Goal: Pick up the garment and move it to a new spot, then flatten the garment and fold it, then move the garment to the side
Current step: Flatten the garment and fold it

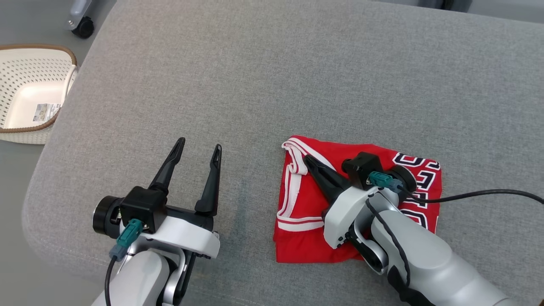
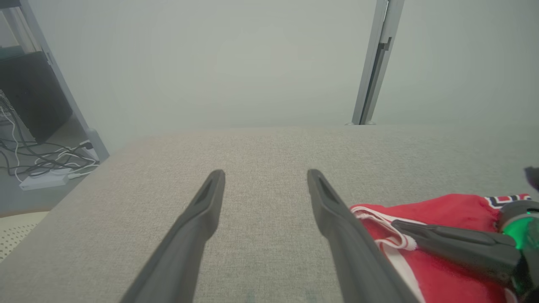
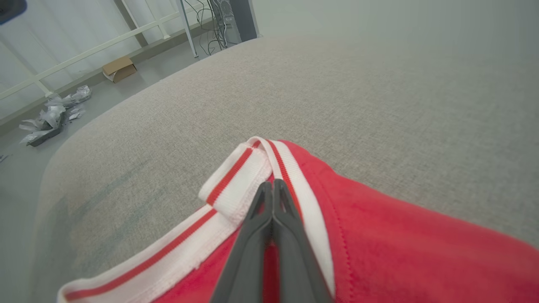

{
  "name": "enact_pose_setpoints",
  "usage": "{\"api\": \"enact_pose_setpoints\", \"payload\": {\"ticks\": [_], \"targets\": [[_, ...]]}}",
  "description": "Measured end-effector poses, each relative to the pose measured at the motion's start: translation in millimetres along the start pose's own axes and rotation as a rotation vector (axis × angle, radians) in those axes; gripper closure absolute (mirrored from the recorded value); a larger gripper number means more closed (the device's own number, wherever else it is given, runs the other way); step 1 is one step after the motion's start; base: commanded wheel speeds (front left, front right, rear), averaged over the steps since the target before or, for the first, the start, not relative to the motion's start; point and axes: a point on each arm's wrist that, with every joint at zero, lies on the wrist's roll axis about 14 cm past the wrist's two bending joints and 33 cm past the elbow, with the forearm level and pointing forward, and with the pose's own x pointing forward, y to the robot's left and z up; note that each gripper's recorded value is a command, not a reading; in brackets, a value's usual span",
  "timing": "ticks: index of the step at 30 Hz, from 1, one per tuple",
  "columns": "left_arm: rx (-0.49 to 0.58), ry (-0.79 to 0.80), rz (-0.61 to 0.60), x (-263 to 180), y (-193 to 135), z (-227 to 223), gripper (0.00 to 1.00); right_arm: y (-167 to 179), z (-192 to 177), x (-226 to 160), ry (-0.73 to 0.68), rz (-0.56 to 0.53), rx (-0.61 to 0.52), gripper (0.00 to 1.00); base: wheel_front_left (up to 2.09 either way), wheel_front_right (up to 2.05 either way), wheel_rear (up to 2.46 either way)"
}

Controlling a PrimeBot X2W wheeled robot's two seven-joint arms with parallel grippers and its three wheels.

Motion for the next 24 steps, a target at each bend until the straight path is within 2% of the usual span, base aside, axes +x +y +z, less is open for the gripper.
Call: {"api": "enact_pose_setpoints", "payload": {"ticks": [4, 9, 14, 15, 18, 19, 22, 23, 24], "targets": [[0.0, -0.012, -0.006, 1, -1, 3, 0.0, 1, 9, -3, -0.017, -0.002, -0.009, 1.0, 0.0, 0.0, 0.0], [0.01, -0.037, -0.021, 2, -4, 11, 0.0, -17, 50, -20, -0.139, -0.067, -0.022, 1.0, 0.0, 0.0, 0.0], [0.019, -0.053, -0.054, 2, -11, 15, 0.0, -49, 79, -63, -0.263, -0.208, -0.013, 1.0, 0.0, 0.0, 0.0], [0.02, -0.066, -0.073, 4, -17, 19, 0.0, -62, 85, -84, -0.297, -0.271, -0.027, 1.0, 0.0, 0.0, 0.0], [0.026, -0.082, -0.099, 6, -24, 24, 0.0, -78, 93, -116, -0.345, -0.364, -0.035, 1.0, 0.0, 0.0, 0.0], [0.029, -0.087, -0.105, 7, -25, 26, 0.0, -82, 96, -126, -0.362, -0.394, -0.036, 0.95, 0.0, 0.0, 0.0], [0.029, -0.098, -0.127, 8, -33, 30, 0.0, -95, 102, -158, -0.41, -0.487, -0.043, 0.49, 0.0, 0.0, 0.0], [0.03, -0.099, -0.134, 8, -35, 30, 0.0, -98, 102, -168, -0.419, -0.515, -0.044, 0.09, 0.0, 0.0, 0.0], [0.03, -0.099, -0.139, 8, -37, 31, 0.0, -101, 104, -178, -0.432, -0.545, -0.049, 0.0, 0.0, 0.0, 0.0]]}}
